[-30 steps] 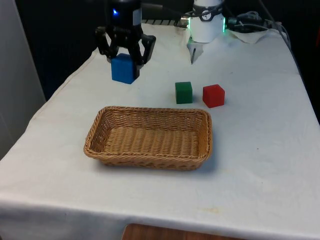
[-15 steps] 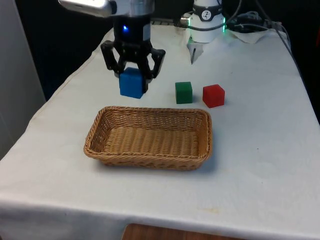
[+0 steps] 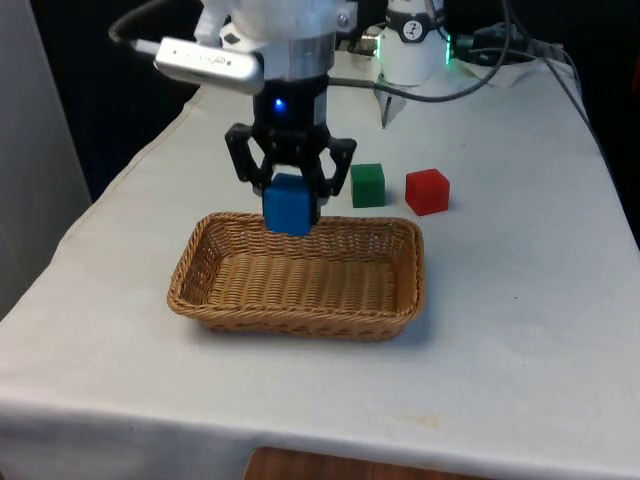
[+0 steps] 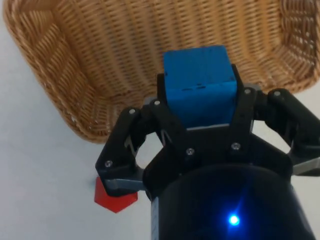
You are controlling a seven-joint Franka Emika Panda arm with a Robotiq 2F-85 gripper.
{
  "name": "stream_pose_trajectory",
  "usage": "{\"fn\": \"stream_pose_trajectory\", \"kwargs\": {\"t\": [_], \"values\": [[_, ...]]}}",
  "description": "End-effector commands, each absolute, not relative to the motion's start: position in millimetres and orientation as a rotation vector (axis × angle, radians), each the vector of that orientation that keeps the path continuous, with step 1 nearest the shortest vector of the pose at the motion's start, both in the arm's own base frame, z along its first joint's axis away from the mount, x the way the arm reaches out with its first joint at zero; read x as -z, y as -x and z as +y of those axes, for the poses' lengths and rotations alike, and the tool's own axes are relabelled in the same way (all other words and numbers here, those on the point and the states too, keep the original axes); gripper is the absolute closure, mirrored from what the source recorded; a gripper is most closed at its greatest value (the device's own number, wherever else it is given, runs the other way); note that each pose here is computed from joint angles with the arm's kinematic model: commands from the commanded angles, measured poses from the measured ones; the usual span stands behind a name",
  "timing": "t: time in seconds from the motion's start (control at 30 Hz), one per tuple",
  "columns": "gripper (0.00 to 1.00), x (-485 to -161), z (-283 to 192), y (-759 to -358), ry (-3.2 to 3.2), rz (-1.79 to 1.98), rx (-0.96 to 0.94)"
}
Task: Pick up the blue cube and place it into the basket.
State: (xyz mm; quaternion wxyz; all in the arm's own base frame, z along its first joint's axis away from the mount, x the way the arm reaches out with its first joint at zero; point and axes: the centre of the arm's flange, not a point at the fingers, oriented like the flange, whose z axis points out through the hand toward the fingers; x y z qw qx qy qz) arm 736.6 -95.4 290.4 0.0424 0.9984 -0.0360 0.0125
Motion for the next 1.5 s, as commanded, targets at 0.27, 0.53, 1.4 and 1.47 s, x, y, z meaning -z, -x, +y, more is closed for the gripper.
{"fn": "stream_pose_trajectory", "kwargs": {"t": [0.27, 0.53, 1.4, 1.47], "values": [[1.00, -270.4, -92.3, -748.5, -3.104, -0.081, -0.021], [1.00, -254.1, -91.6, -752.1, -3.135, -0.059, -0.015], [1.00, -197.7, -89.6, -749.3, -3.195, -0.007, 0.054], [1.00, -197.4, -89.8, -749.9, -3.205, -0.003, 0.067]]}}
